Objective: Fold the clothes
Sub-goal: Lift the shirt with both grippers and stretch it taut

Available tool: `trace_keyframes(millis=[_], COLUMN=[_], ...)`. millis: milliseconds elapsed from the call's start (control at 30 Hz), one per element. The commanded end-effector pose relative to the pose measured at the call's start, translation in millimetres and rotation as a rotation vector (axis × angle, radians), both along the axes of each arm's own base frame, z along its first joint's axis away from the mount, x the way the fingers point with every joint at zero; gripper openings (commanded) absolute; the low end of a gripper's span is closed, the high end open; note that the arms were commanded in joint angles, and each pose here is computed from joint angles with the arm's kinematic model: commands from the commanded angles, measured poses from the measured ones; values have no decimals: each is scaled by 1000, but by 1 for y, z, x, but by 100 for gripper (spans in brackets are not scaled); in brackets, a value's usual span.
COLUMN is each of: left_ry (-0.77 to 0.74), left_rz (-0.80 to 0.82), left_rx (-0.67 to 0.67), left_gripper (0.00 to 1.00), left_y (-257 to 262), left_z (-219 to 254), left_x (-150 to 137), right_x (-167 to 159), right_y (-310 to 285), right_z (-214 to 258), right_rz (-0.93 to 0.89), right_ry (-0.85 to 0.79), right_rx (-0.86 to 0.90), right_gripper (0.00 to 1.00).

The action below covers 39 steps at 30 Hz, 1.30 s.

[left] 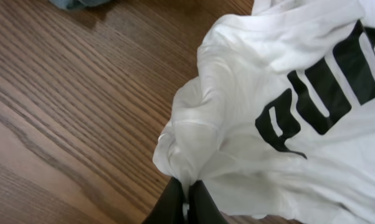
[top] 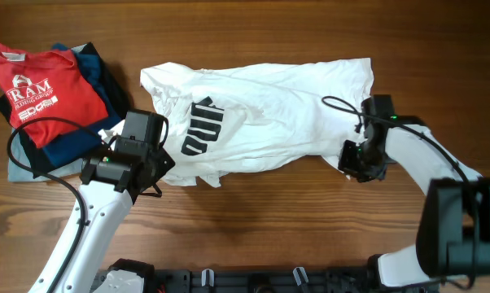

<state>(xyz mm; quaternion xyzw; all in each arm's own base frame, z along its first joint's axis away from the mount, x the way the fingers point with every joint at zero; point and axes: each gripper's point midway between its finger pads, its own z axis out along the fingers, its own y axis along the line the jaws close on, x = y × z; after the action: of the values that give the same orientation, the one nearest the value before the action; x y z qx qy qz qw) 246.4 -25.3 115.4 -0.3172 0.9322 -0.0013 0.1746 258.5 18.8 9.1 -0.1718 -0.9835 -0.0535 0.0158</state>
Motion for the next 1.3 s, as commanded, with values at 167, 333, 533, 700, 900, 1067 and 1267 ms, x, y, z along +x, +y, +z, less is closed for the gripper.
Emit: trace_keyframes(millis=[167,333,533,700,900,1067,1267], left_ry=[-190,-264,-333,-422,-534,-536,-525], left_rz=[-46,17,57,88,52,22,-61], left_rx=[13,22,59,60,-31,-75,-170], left_gripper=[4,4,4,4,4,4,4], left_y=[13,37,63,77,64,57,41], left_z=[81,121,172,222,256,254,239], left_x=[29,32,22,7,2,16,75], right_x=[46,25,4,-5,-10,4,64], right_y=[-66,-94,-115,-117,-116,-119,-120], right_z=[170,229,287,330,382,373,321], right_rz=[-147,-220,-311,-334,-338,-333,-256], right_ry=[-468,-597,-729,-822,-948,-910,-768], right_rx=[-116,-228,-292,-315,-337,-326,-199], right_gripper=[4,4,4,4,4,4,4])
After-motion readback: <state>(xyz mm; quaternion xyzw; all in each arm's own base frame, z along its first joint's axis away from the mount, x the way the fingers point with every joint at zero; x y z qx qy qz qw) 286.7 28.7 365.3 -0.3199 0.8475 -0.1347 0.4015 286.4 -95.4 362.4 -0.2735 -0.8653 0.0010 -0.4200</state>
